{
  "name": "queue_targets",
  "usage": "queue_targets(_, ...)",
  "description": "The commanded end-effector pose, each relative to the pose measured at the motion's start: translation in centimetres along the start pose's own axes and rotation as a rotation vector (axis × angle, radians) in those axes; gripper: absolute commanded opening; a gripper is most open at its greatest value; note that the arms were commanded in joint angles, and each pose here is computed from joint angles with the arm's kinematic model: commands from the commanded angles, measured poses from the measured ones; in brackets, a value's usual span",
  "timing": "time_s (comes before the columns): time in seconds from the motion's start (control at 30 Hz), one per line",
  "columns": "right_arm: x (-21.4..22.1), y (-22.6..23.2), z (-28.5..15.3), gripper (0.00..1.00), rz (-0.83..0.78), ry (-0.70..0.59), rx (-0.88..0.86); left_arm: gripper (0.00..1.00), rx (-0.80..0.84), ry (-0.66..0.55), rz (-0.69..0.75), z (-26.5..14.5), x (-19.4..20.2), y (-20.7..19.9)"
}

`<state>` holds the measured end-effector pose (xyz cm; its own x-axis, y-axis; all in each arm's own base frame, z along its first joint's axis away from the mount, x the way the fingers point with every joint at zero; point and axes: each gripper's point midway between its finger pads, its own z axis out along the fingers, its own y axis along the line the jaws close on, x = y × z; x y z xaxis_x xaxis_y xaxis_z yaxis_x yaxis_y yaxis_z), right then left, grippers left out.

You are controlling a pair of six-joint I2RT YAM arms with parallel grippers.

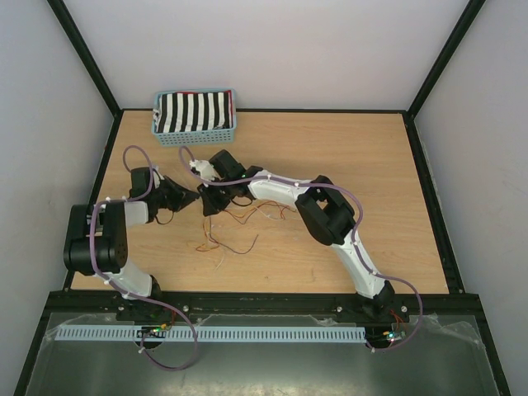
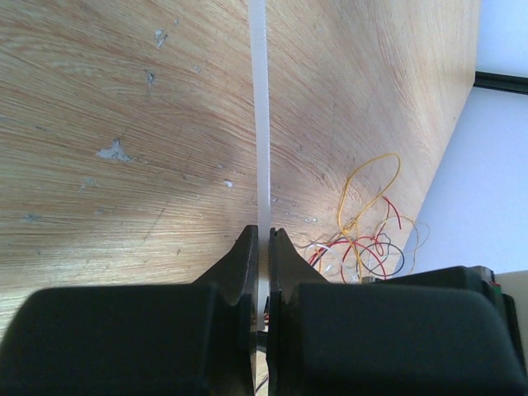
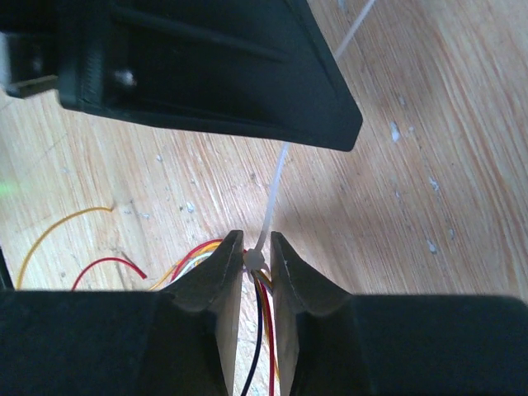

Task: Zip-tie the wires
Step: Adjust the ribbon.

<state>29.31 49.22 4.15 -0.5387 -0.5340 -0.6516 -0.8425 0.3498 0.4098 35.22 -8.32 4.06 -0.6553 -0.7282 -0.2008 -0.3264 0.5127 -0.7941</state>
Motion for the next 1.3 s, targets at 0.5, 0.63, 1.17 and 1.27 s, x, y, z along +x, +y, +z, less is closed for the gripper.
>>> queue_targets(0.5, -0.3, 1.0, -1.1, 0.20, -0.021, -0.004, -0.013, 0.17, 0.080, 0.007, 0.065, -0.8, -0.9, -2.2)
queue_targets(0.63, -0.8, 1.4, -1.5, 0.19, -0.022, -0.016, -0.020, 0.33, 0.097, 0.025, 0.070, -1.3, -0.3, -2.2)
queue_targets(1.17, -2.7, 2.5, -3.3, 0.18, -0.001, -0.072, -0.058, 0.37, 0.134, 0.038, 0.049, -2.8, 0.4, -2.2)
queue_targets(1.27, -2.8, 2.8, -3.3, 0.18, -0.001, -0.075, -0.073, 0.37, 0.143, 0.044, 0.058, -2.7, 0.5, -2.7)
